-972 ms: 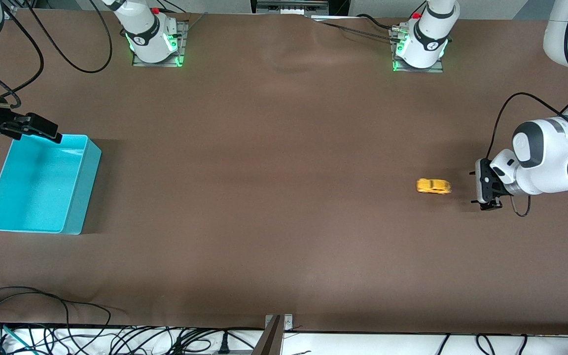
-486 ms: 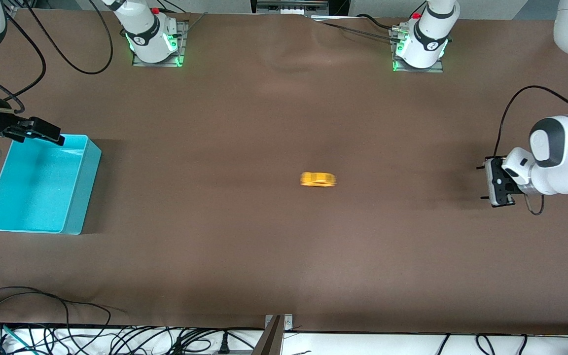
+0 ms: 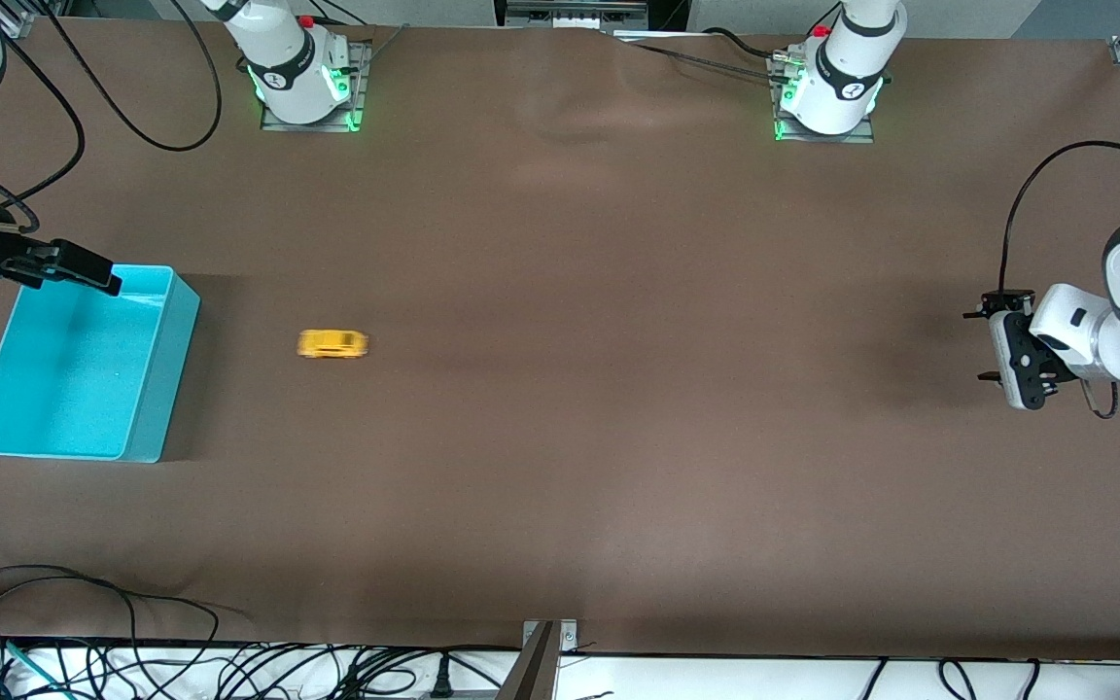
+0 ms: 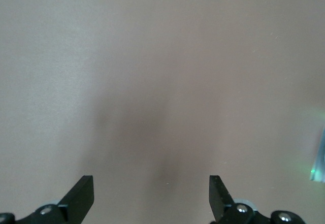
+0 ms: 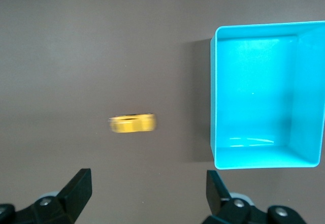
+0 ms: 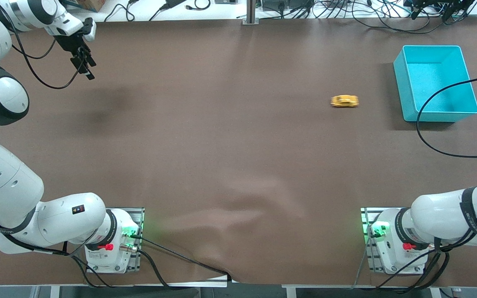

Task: Wind up and store yellow beetle car
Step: 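Open the left gripper to release the car and lift away, then reach the right gripper to the car while the left gripper returns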

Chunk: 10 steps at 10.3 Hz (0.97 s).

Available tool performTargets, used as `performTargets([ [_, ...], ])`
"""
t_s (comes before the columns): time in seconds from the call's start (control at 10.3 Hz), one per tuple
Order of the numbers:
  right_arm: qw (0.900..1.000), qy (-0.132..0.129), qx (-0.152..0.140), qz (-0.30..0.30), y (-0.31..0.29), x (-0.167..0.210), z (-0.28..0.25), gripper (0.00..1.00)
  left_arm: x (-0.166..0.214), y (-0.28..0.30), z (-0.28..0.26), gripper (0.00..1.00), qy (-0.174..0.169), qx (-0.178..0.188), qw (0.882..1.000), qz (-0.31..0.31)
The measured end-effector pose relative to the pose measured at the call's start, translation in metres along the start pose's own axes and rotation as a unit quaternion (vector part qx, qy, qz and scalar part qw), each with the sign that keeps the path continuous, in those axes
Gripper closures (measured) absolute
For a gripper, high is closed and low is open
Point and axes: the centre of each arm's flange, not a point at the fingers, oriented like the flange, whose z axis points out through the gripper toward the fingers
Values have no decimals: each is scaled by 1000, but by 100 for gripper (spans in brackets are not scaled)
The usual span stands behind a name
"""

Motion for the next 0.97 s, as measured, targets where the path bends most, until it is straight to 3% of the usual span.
performTargets([
  [0.39, 1000, -2, 0, -2, -1, 1, 2, 0, 31, 15, -46, 0, -1, -2, 996, -88],
  [0.58, 998, -9, 1, -64, -9, 4, 10, 0, 46, 29, -73, 0, 1, 16, 988, -151],
  [0.78, 985, -19, 4, -171, -18, 11, 26, 0, 72, 60, -110, 0, 6, 47, 971, -232],
  [0.97, 967, -25, 5, -254, -34, 17, 43, 0, 108, 108, -148, 0, 18, 81, 937, -339],
])
